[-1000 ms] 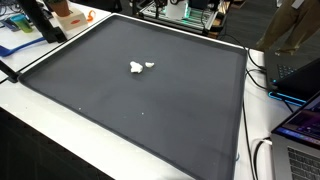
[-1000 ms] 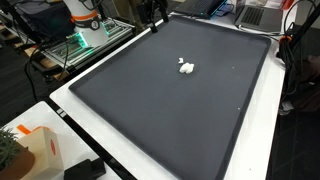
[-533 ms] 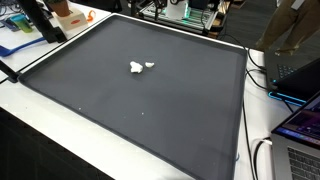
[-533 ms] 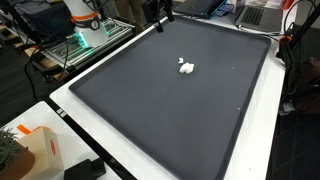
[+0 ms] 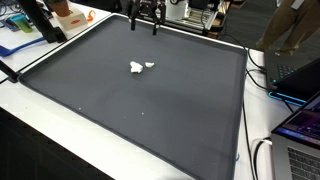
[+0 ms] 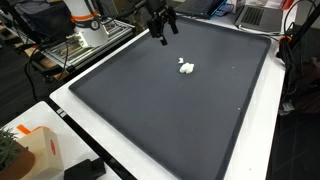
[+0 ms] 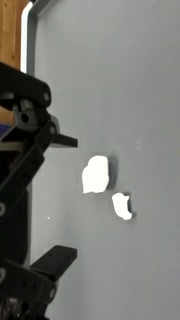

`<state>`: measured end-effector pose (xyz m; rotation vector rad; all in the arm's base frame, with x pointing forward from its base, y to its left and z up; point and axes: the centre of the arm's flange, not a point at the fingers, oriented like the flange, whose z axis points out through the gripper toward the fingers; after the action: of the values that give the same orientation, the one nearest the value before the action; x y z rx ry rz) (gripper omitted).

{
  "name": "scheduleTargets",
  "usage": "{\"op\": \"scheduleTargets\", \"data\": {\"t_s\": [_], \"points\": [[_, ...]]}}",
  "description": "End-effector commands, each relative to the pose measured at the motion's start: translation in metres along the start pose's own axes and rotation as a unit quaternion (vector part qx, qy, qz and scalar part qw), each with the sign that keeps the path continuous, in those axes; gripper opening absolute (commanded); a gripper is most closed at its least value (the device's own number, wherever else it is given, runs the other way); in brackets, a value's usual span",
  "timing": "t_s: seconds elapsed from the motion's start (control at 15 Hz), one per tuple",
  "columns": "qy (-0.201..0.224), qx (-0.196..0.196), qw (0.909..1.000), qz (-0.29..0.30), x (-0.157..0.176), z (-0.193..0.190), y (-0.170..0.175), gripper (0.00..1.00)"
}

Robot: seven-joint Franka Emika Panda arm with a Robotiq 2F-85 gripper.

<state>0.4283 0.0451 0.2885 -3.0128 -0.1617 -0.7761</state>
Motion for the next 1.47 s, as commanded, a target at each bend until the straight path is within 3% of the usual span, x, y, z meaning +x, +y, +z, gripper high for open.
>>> {"op": "scheduleTargets", "data": {"t_s": [0.0,0.2,0.27,0.4,0.93,1.4], "points": [[-0.016,0.017,0.9997,-0.010,-0.049,0.023,-0.009,1.00],[-0.003,0.021,0.9997,-0.009,-0.054,0.030,-0.017,1.00],[-0.008,0.013,0.9998,-0.012,-0.023,0.036,-0.024,1.00],[-0.008,0.015,0.9998,-0.012,-0.026,0.042,-0.027,1.00],[0.075,0.017,0.9968,0.018,-0.016,0.049,-0.028,1.00],[0.109,0.018,0.9935,0.027,-0.015,0.054,-0.027,1.00]]}}
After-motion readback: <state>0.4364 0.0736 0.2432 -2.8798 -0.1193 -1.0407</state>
